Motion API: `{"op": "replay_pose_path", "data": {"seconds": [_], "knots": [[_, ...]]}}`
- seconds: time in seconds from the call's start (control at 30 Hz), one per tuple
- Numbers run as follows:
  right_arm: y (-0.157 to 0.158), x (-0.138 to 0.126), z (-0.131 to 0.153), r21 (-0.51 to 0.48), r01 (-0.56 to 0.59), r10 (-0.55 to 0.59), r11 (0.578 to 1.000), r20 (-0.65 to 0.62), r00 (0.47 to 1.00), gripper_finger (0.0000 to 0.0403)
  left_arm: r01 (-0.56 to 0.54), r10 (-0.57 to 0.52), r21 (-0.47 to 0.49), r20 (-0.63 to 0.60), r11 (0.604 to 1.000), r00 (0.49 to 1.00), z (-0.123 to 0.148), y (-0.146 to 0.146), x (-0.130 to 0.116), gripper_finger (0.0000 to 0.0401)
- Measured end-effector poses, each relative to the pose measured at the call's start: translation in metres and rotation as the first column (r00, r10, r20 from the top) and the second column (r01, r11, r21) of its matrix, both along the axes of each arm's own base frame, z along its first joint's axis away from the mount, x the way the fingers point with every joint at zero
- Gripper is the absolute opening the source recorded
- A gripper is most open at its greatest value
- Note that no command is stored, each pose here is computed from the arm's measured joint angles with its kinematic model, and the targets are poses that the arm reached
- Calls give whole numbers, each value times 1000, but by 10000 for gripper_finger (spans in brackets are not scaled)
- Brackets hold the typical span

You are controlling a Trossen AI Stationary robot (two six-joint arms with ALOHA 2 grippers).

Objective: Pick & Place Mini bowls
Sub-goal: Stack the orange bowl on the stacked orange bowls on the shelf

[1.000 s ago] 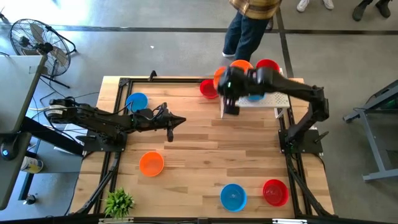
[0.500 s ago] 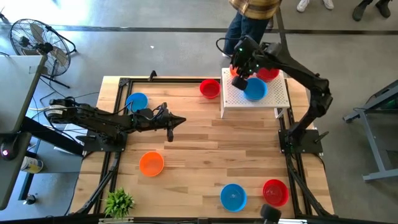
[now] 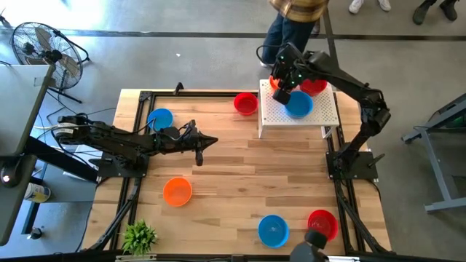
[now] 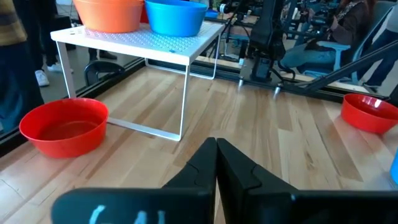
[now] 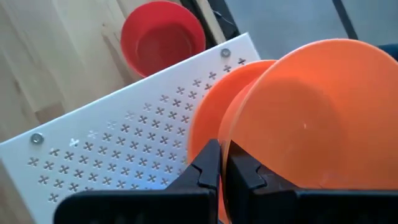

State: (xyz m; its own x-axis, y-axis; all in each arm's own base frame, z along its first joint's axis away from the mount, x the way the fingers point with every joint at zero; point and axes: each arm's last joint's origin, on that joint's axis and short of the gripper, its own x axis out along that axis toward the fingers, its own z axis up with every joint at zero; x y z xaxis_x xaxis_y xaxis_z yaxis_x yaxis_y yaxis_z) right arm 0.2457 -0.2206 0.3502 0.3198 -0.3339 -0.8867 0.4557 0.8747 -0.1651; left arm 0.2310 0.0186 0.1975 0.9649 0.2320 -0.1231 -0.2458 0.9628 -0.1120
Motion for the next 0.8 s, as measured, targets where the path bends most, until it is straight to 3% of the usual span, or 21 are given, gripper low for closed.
{"op": "replay_pose_path", "data": {"seconds": [0.23, 0.57, 0.8], "knots": [[0, 0, -4, 17, -7, 7, 1000, -2, 1000, 7, 0, 0, 0, 0, 1000, 1000, 0, 0, 0, 1], [1, 0, -4, 21, -7, 7, 1000, 3, 1000, 69, 0, 0, 0, -1, 1000, 1000, 0, 0, 0, 1], [1, 1, -2, 22, -12, 12, 1000, 14, 1000, 86, 0, 0, 0, 0, 1000, 1000, 0, 0, 0, 1]]}}
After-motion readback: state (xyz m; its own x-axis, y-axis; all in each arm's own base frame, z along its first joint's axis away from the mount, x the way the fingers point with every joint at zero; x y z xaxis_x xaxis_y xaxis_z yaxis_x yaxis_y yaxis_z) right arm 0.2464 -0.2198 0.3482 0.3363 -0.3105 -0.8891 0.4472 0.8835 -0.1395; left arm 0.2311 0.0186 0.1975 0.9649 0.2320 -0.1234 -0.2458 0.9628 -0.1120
